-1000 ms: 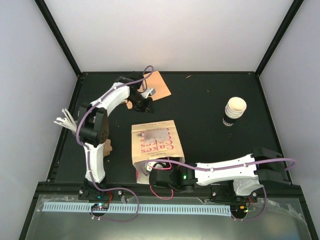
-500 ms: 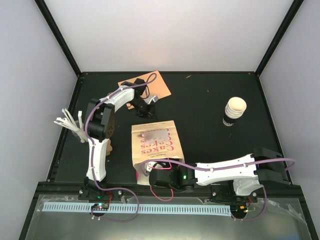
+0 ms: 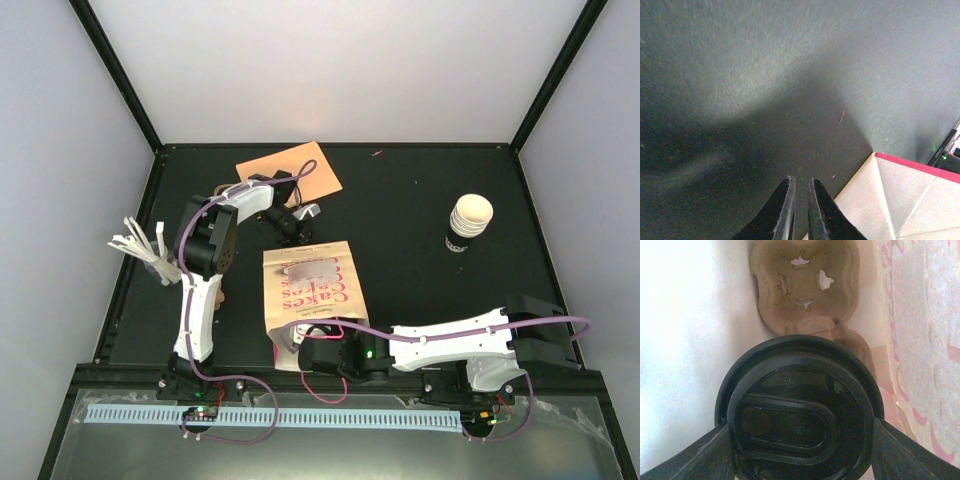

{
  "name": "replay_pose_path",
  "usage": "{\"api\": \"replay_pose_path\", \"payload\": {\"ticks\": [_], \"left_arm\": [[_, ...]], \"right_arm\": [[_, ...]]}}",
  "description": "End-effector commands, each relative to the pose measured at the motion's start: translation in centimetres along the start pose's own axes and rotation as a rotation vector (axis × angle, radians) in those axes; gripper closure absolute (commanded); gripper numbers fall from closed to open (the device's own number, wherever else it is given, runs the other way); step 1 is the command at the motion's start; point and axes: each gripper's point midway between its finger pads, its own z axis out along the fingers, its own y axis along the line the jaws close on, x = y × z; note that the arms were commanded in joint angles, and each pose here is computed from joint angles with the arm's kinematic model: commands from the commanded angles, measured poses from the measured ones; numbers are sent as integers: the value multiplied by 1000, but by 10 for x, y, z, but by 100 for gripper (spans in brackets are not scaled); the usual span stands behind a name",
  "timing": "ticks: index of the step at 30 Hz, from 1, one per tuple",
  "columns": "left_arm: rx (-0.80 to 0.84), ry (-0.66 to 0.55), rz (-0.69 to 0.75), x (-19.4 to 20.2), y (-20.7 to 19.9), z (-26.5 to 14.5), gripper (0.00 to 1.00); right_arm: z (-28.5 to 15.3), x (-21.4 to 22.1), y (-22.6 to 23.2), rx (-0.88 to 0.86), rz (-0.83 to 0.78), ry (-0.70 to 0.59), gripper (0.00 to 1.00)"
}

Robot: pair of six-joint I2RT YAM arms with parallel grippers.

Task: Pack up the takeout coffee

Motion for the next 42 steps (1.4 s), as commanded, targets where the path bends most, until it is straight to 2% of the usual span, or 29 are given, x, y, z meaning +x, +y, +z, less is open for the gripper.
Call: {"api": "replay_pose_path", "payload": {"ticks": [1,7,14,19,25,33,42], "left_arm": [[64,27,21,6,-8,12,89],[96,60,20,21,-9,20,89],[151,79,10,36,-9,33,88],[178,94,7,40,-10,39,88],[199,106,1,45,-12,42,88],[217,139,-3,58,-16,51,88],[261,145,-19,66,-27,47,88]], "right_arm": [[-3,-10,-16,23,41,-30,55],[-5,-16,-27,31,53,-45,55],[-2,-16,-3,-83,28,-50,54],[8,-7,8,-82,-4,-8,54],[18,-5,5,2,-28,-3,54],[24,-8,-22,186,-52,-7,54],[-7,-26,-74,255,40,-83,53]]}}
